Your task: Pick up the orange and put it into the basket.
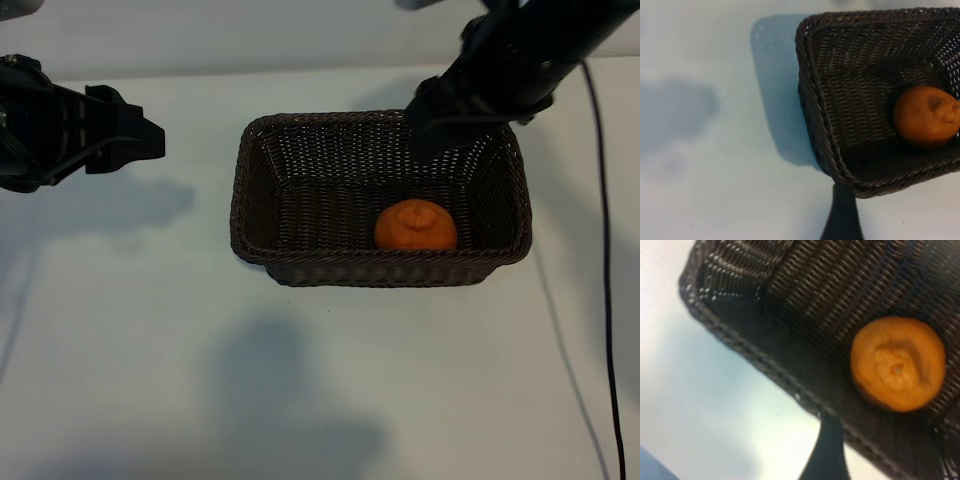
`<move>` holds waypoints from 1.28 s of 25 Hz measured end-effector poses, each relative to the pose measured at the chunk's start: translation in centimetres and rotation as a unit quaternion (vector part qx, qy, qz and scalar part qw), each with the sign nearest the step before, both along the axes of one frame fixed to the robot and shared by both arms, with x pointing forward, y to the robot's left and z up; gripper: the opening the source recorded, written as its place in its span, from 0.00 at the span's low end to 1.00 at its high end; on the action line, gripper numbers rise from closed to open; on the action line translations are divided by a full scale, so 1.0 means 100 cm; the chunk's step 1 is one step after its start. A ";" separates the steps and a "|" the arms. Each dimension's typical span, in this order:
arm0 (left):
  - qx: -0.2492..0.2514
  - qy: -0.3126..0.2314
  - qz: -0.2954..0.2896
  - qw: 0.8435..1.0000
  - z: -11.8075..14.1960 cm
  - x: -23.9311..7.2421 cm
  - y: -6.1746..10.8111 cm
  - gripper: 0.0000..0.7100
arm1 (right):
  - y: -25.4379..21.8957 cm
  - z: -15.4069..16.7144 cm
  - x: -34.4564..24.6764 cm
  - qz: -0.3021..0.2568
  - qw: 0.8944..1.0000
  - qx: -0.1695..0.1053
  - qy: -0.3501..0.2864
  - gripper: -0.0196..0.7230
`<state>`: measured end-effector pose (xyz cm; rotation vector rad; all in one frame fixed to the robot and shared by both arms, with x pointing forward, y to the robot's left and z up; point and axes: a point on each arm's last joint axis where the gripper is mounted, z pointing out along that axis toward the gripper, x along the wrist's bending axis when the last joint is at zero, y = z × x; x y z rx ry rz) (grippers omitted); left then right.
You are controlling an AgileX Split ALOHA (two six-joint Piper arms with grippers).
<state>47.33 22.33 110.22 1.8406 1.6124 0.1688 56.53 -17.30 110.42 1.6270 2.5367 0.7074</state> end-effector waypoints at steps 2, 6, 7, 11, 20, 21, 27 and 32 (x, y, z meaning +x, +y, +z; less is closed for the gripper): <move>0.000 0.000 0.000 1.000 0.000 0.000 0.000 0.83 | -0.004 0.012 -0.010 0.002 1.000 -0.005 -0.008 0.83; 0.000 0.000 0.000 1.000 0.000 0.000 0.000 0.83 | -0.009 0.024 -0.025 0.005 1.000 -0.007 -0.013 0.83; 0.000 0.000 0.000 1.000 0.000 0.000 0.000 0.83 | -0.010 0.023 -0.028 0.005 1.000 -0.008 -0.010 0.83; 0.000 0.000 0.000 1.000 0.000 0.000 0.000 0.83 | -0.013 0.005 -0.035 0.001 1.000 -0.014 0.007 0.83; 0.000 -0.003 0.000 1.000 0.000 0.000 0.000 0.83 | -0.011 -0.010 -0.032 -0.014 1.000 0.000 -0.007 0.83; 0.000 -0.004 0.001 1.000 0.000 0.001 0.000 0.83 | -0.011 -0.010 -0.032 -0.014 1.000 0.001 -0.009 0.83; -0.001 -0.011 0.003 1.000 0.001 0.002 0.000 0.83 | -0.011 -0.009 -0.032 -0.017 1.000 0.003 -0.011 0.82; -0.001 -0.011 0.003 1.000 0.001 0.002 0.000 0.83 | -0.011 -0.008 -0.032 -0.031 0.999 0.008 -0.006 0.83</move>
